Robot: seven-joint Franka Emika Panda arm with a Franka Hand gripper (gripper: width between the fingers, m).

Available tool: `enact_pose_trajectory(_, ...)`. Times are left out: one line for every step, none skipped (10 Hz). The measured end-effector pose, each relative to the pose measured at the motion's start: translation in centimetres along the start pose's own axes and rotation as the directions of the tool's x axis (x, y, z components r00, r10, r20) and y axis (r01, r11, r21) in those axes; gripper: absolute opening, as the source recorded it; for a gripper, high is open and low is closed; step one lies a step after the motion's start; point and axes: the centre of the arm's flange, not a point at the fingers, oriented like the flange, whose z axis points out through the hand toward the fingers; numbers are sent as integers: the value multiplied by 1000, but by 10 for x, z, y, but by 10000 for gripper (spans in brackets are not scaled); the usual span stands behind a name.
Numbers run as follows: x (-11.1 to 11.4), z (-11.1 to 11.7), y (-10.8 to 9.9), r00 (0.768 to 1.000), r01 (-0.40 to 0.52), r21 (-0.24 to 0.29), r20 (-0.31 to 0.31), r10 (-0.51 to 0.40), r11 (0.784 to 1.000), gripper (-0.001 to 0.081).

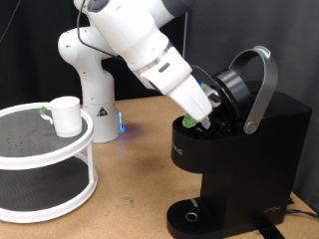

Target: Make a cup of coffee with the keurig machine

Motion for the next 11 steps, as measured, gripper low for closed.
enact_pose_trajectory(1, 1, -1, 1000, 2, 0, 2, -2, 1000, 466)
enact_pose_trajectory(1, 2, 0, 1000, 2, 0, 3, -2, 1000, 466)
enact_pose_trajectory(2, 2, 0, 1000, 2, 0, 4, -2, 1000, 466)
enact_pose_trajectory(2, 3, 0, 1000, 3, 0, 5, -3, 1000, 466)
enact_pose_trajectory(3, 3, -1, 1000, 3, 1, 6, -3, 1000, 466)
enact_pose_trajectory(4, 5, -2, 1000, 2, 3, 9, -2, 1000, 466)
enact_pose_trajectory(5, 5, -3, 1000, -4, 1, 16, 4, 1000, 466)
enact_pose_trajectory(7, 5, -4, 1000, -10, 2, 25, 10, 1000, 466)
enact_pose_trajectory(10, 4, -5, 999, -15, 4, 37, 15, 1000, 466)
enact_pose_trajectory(13, 4, -5, 999, -17, 2, 49, 16, 1000, 466)
enact_pose_trajectory(14, 4, -4, 998, -16, 0, 58, 16, 1000, 466)
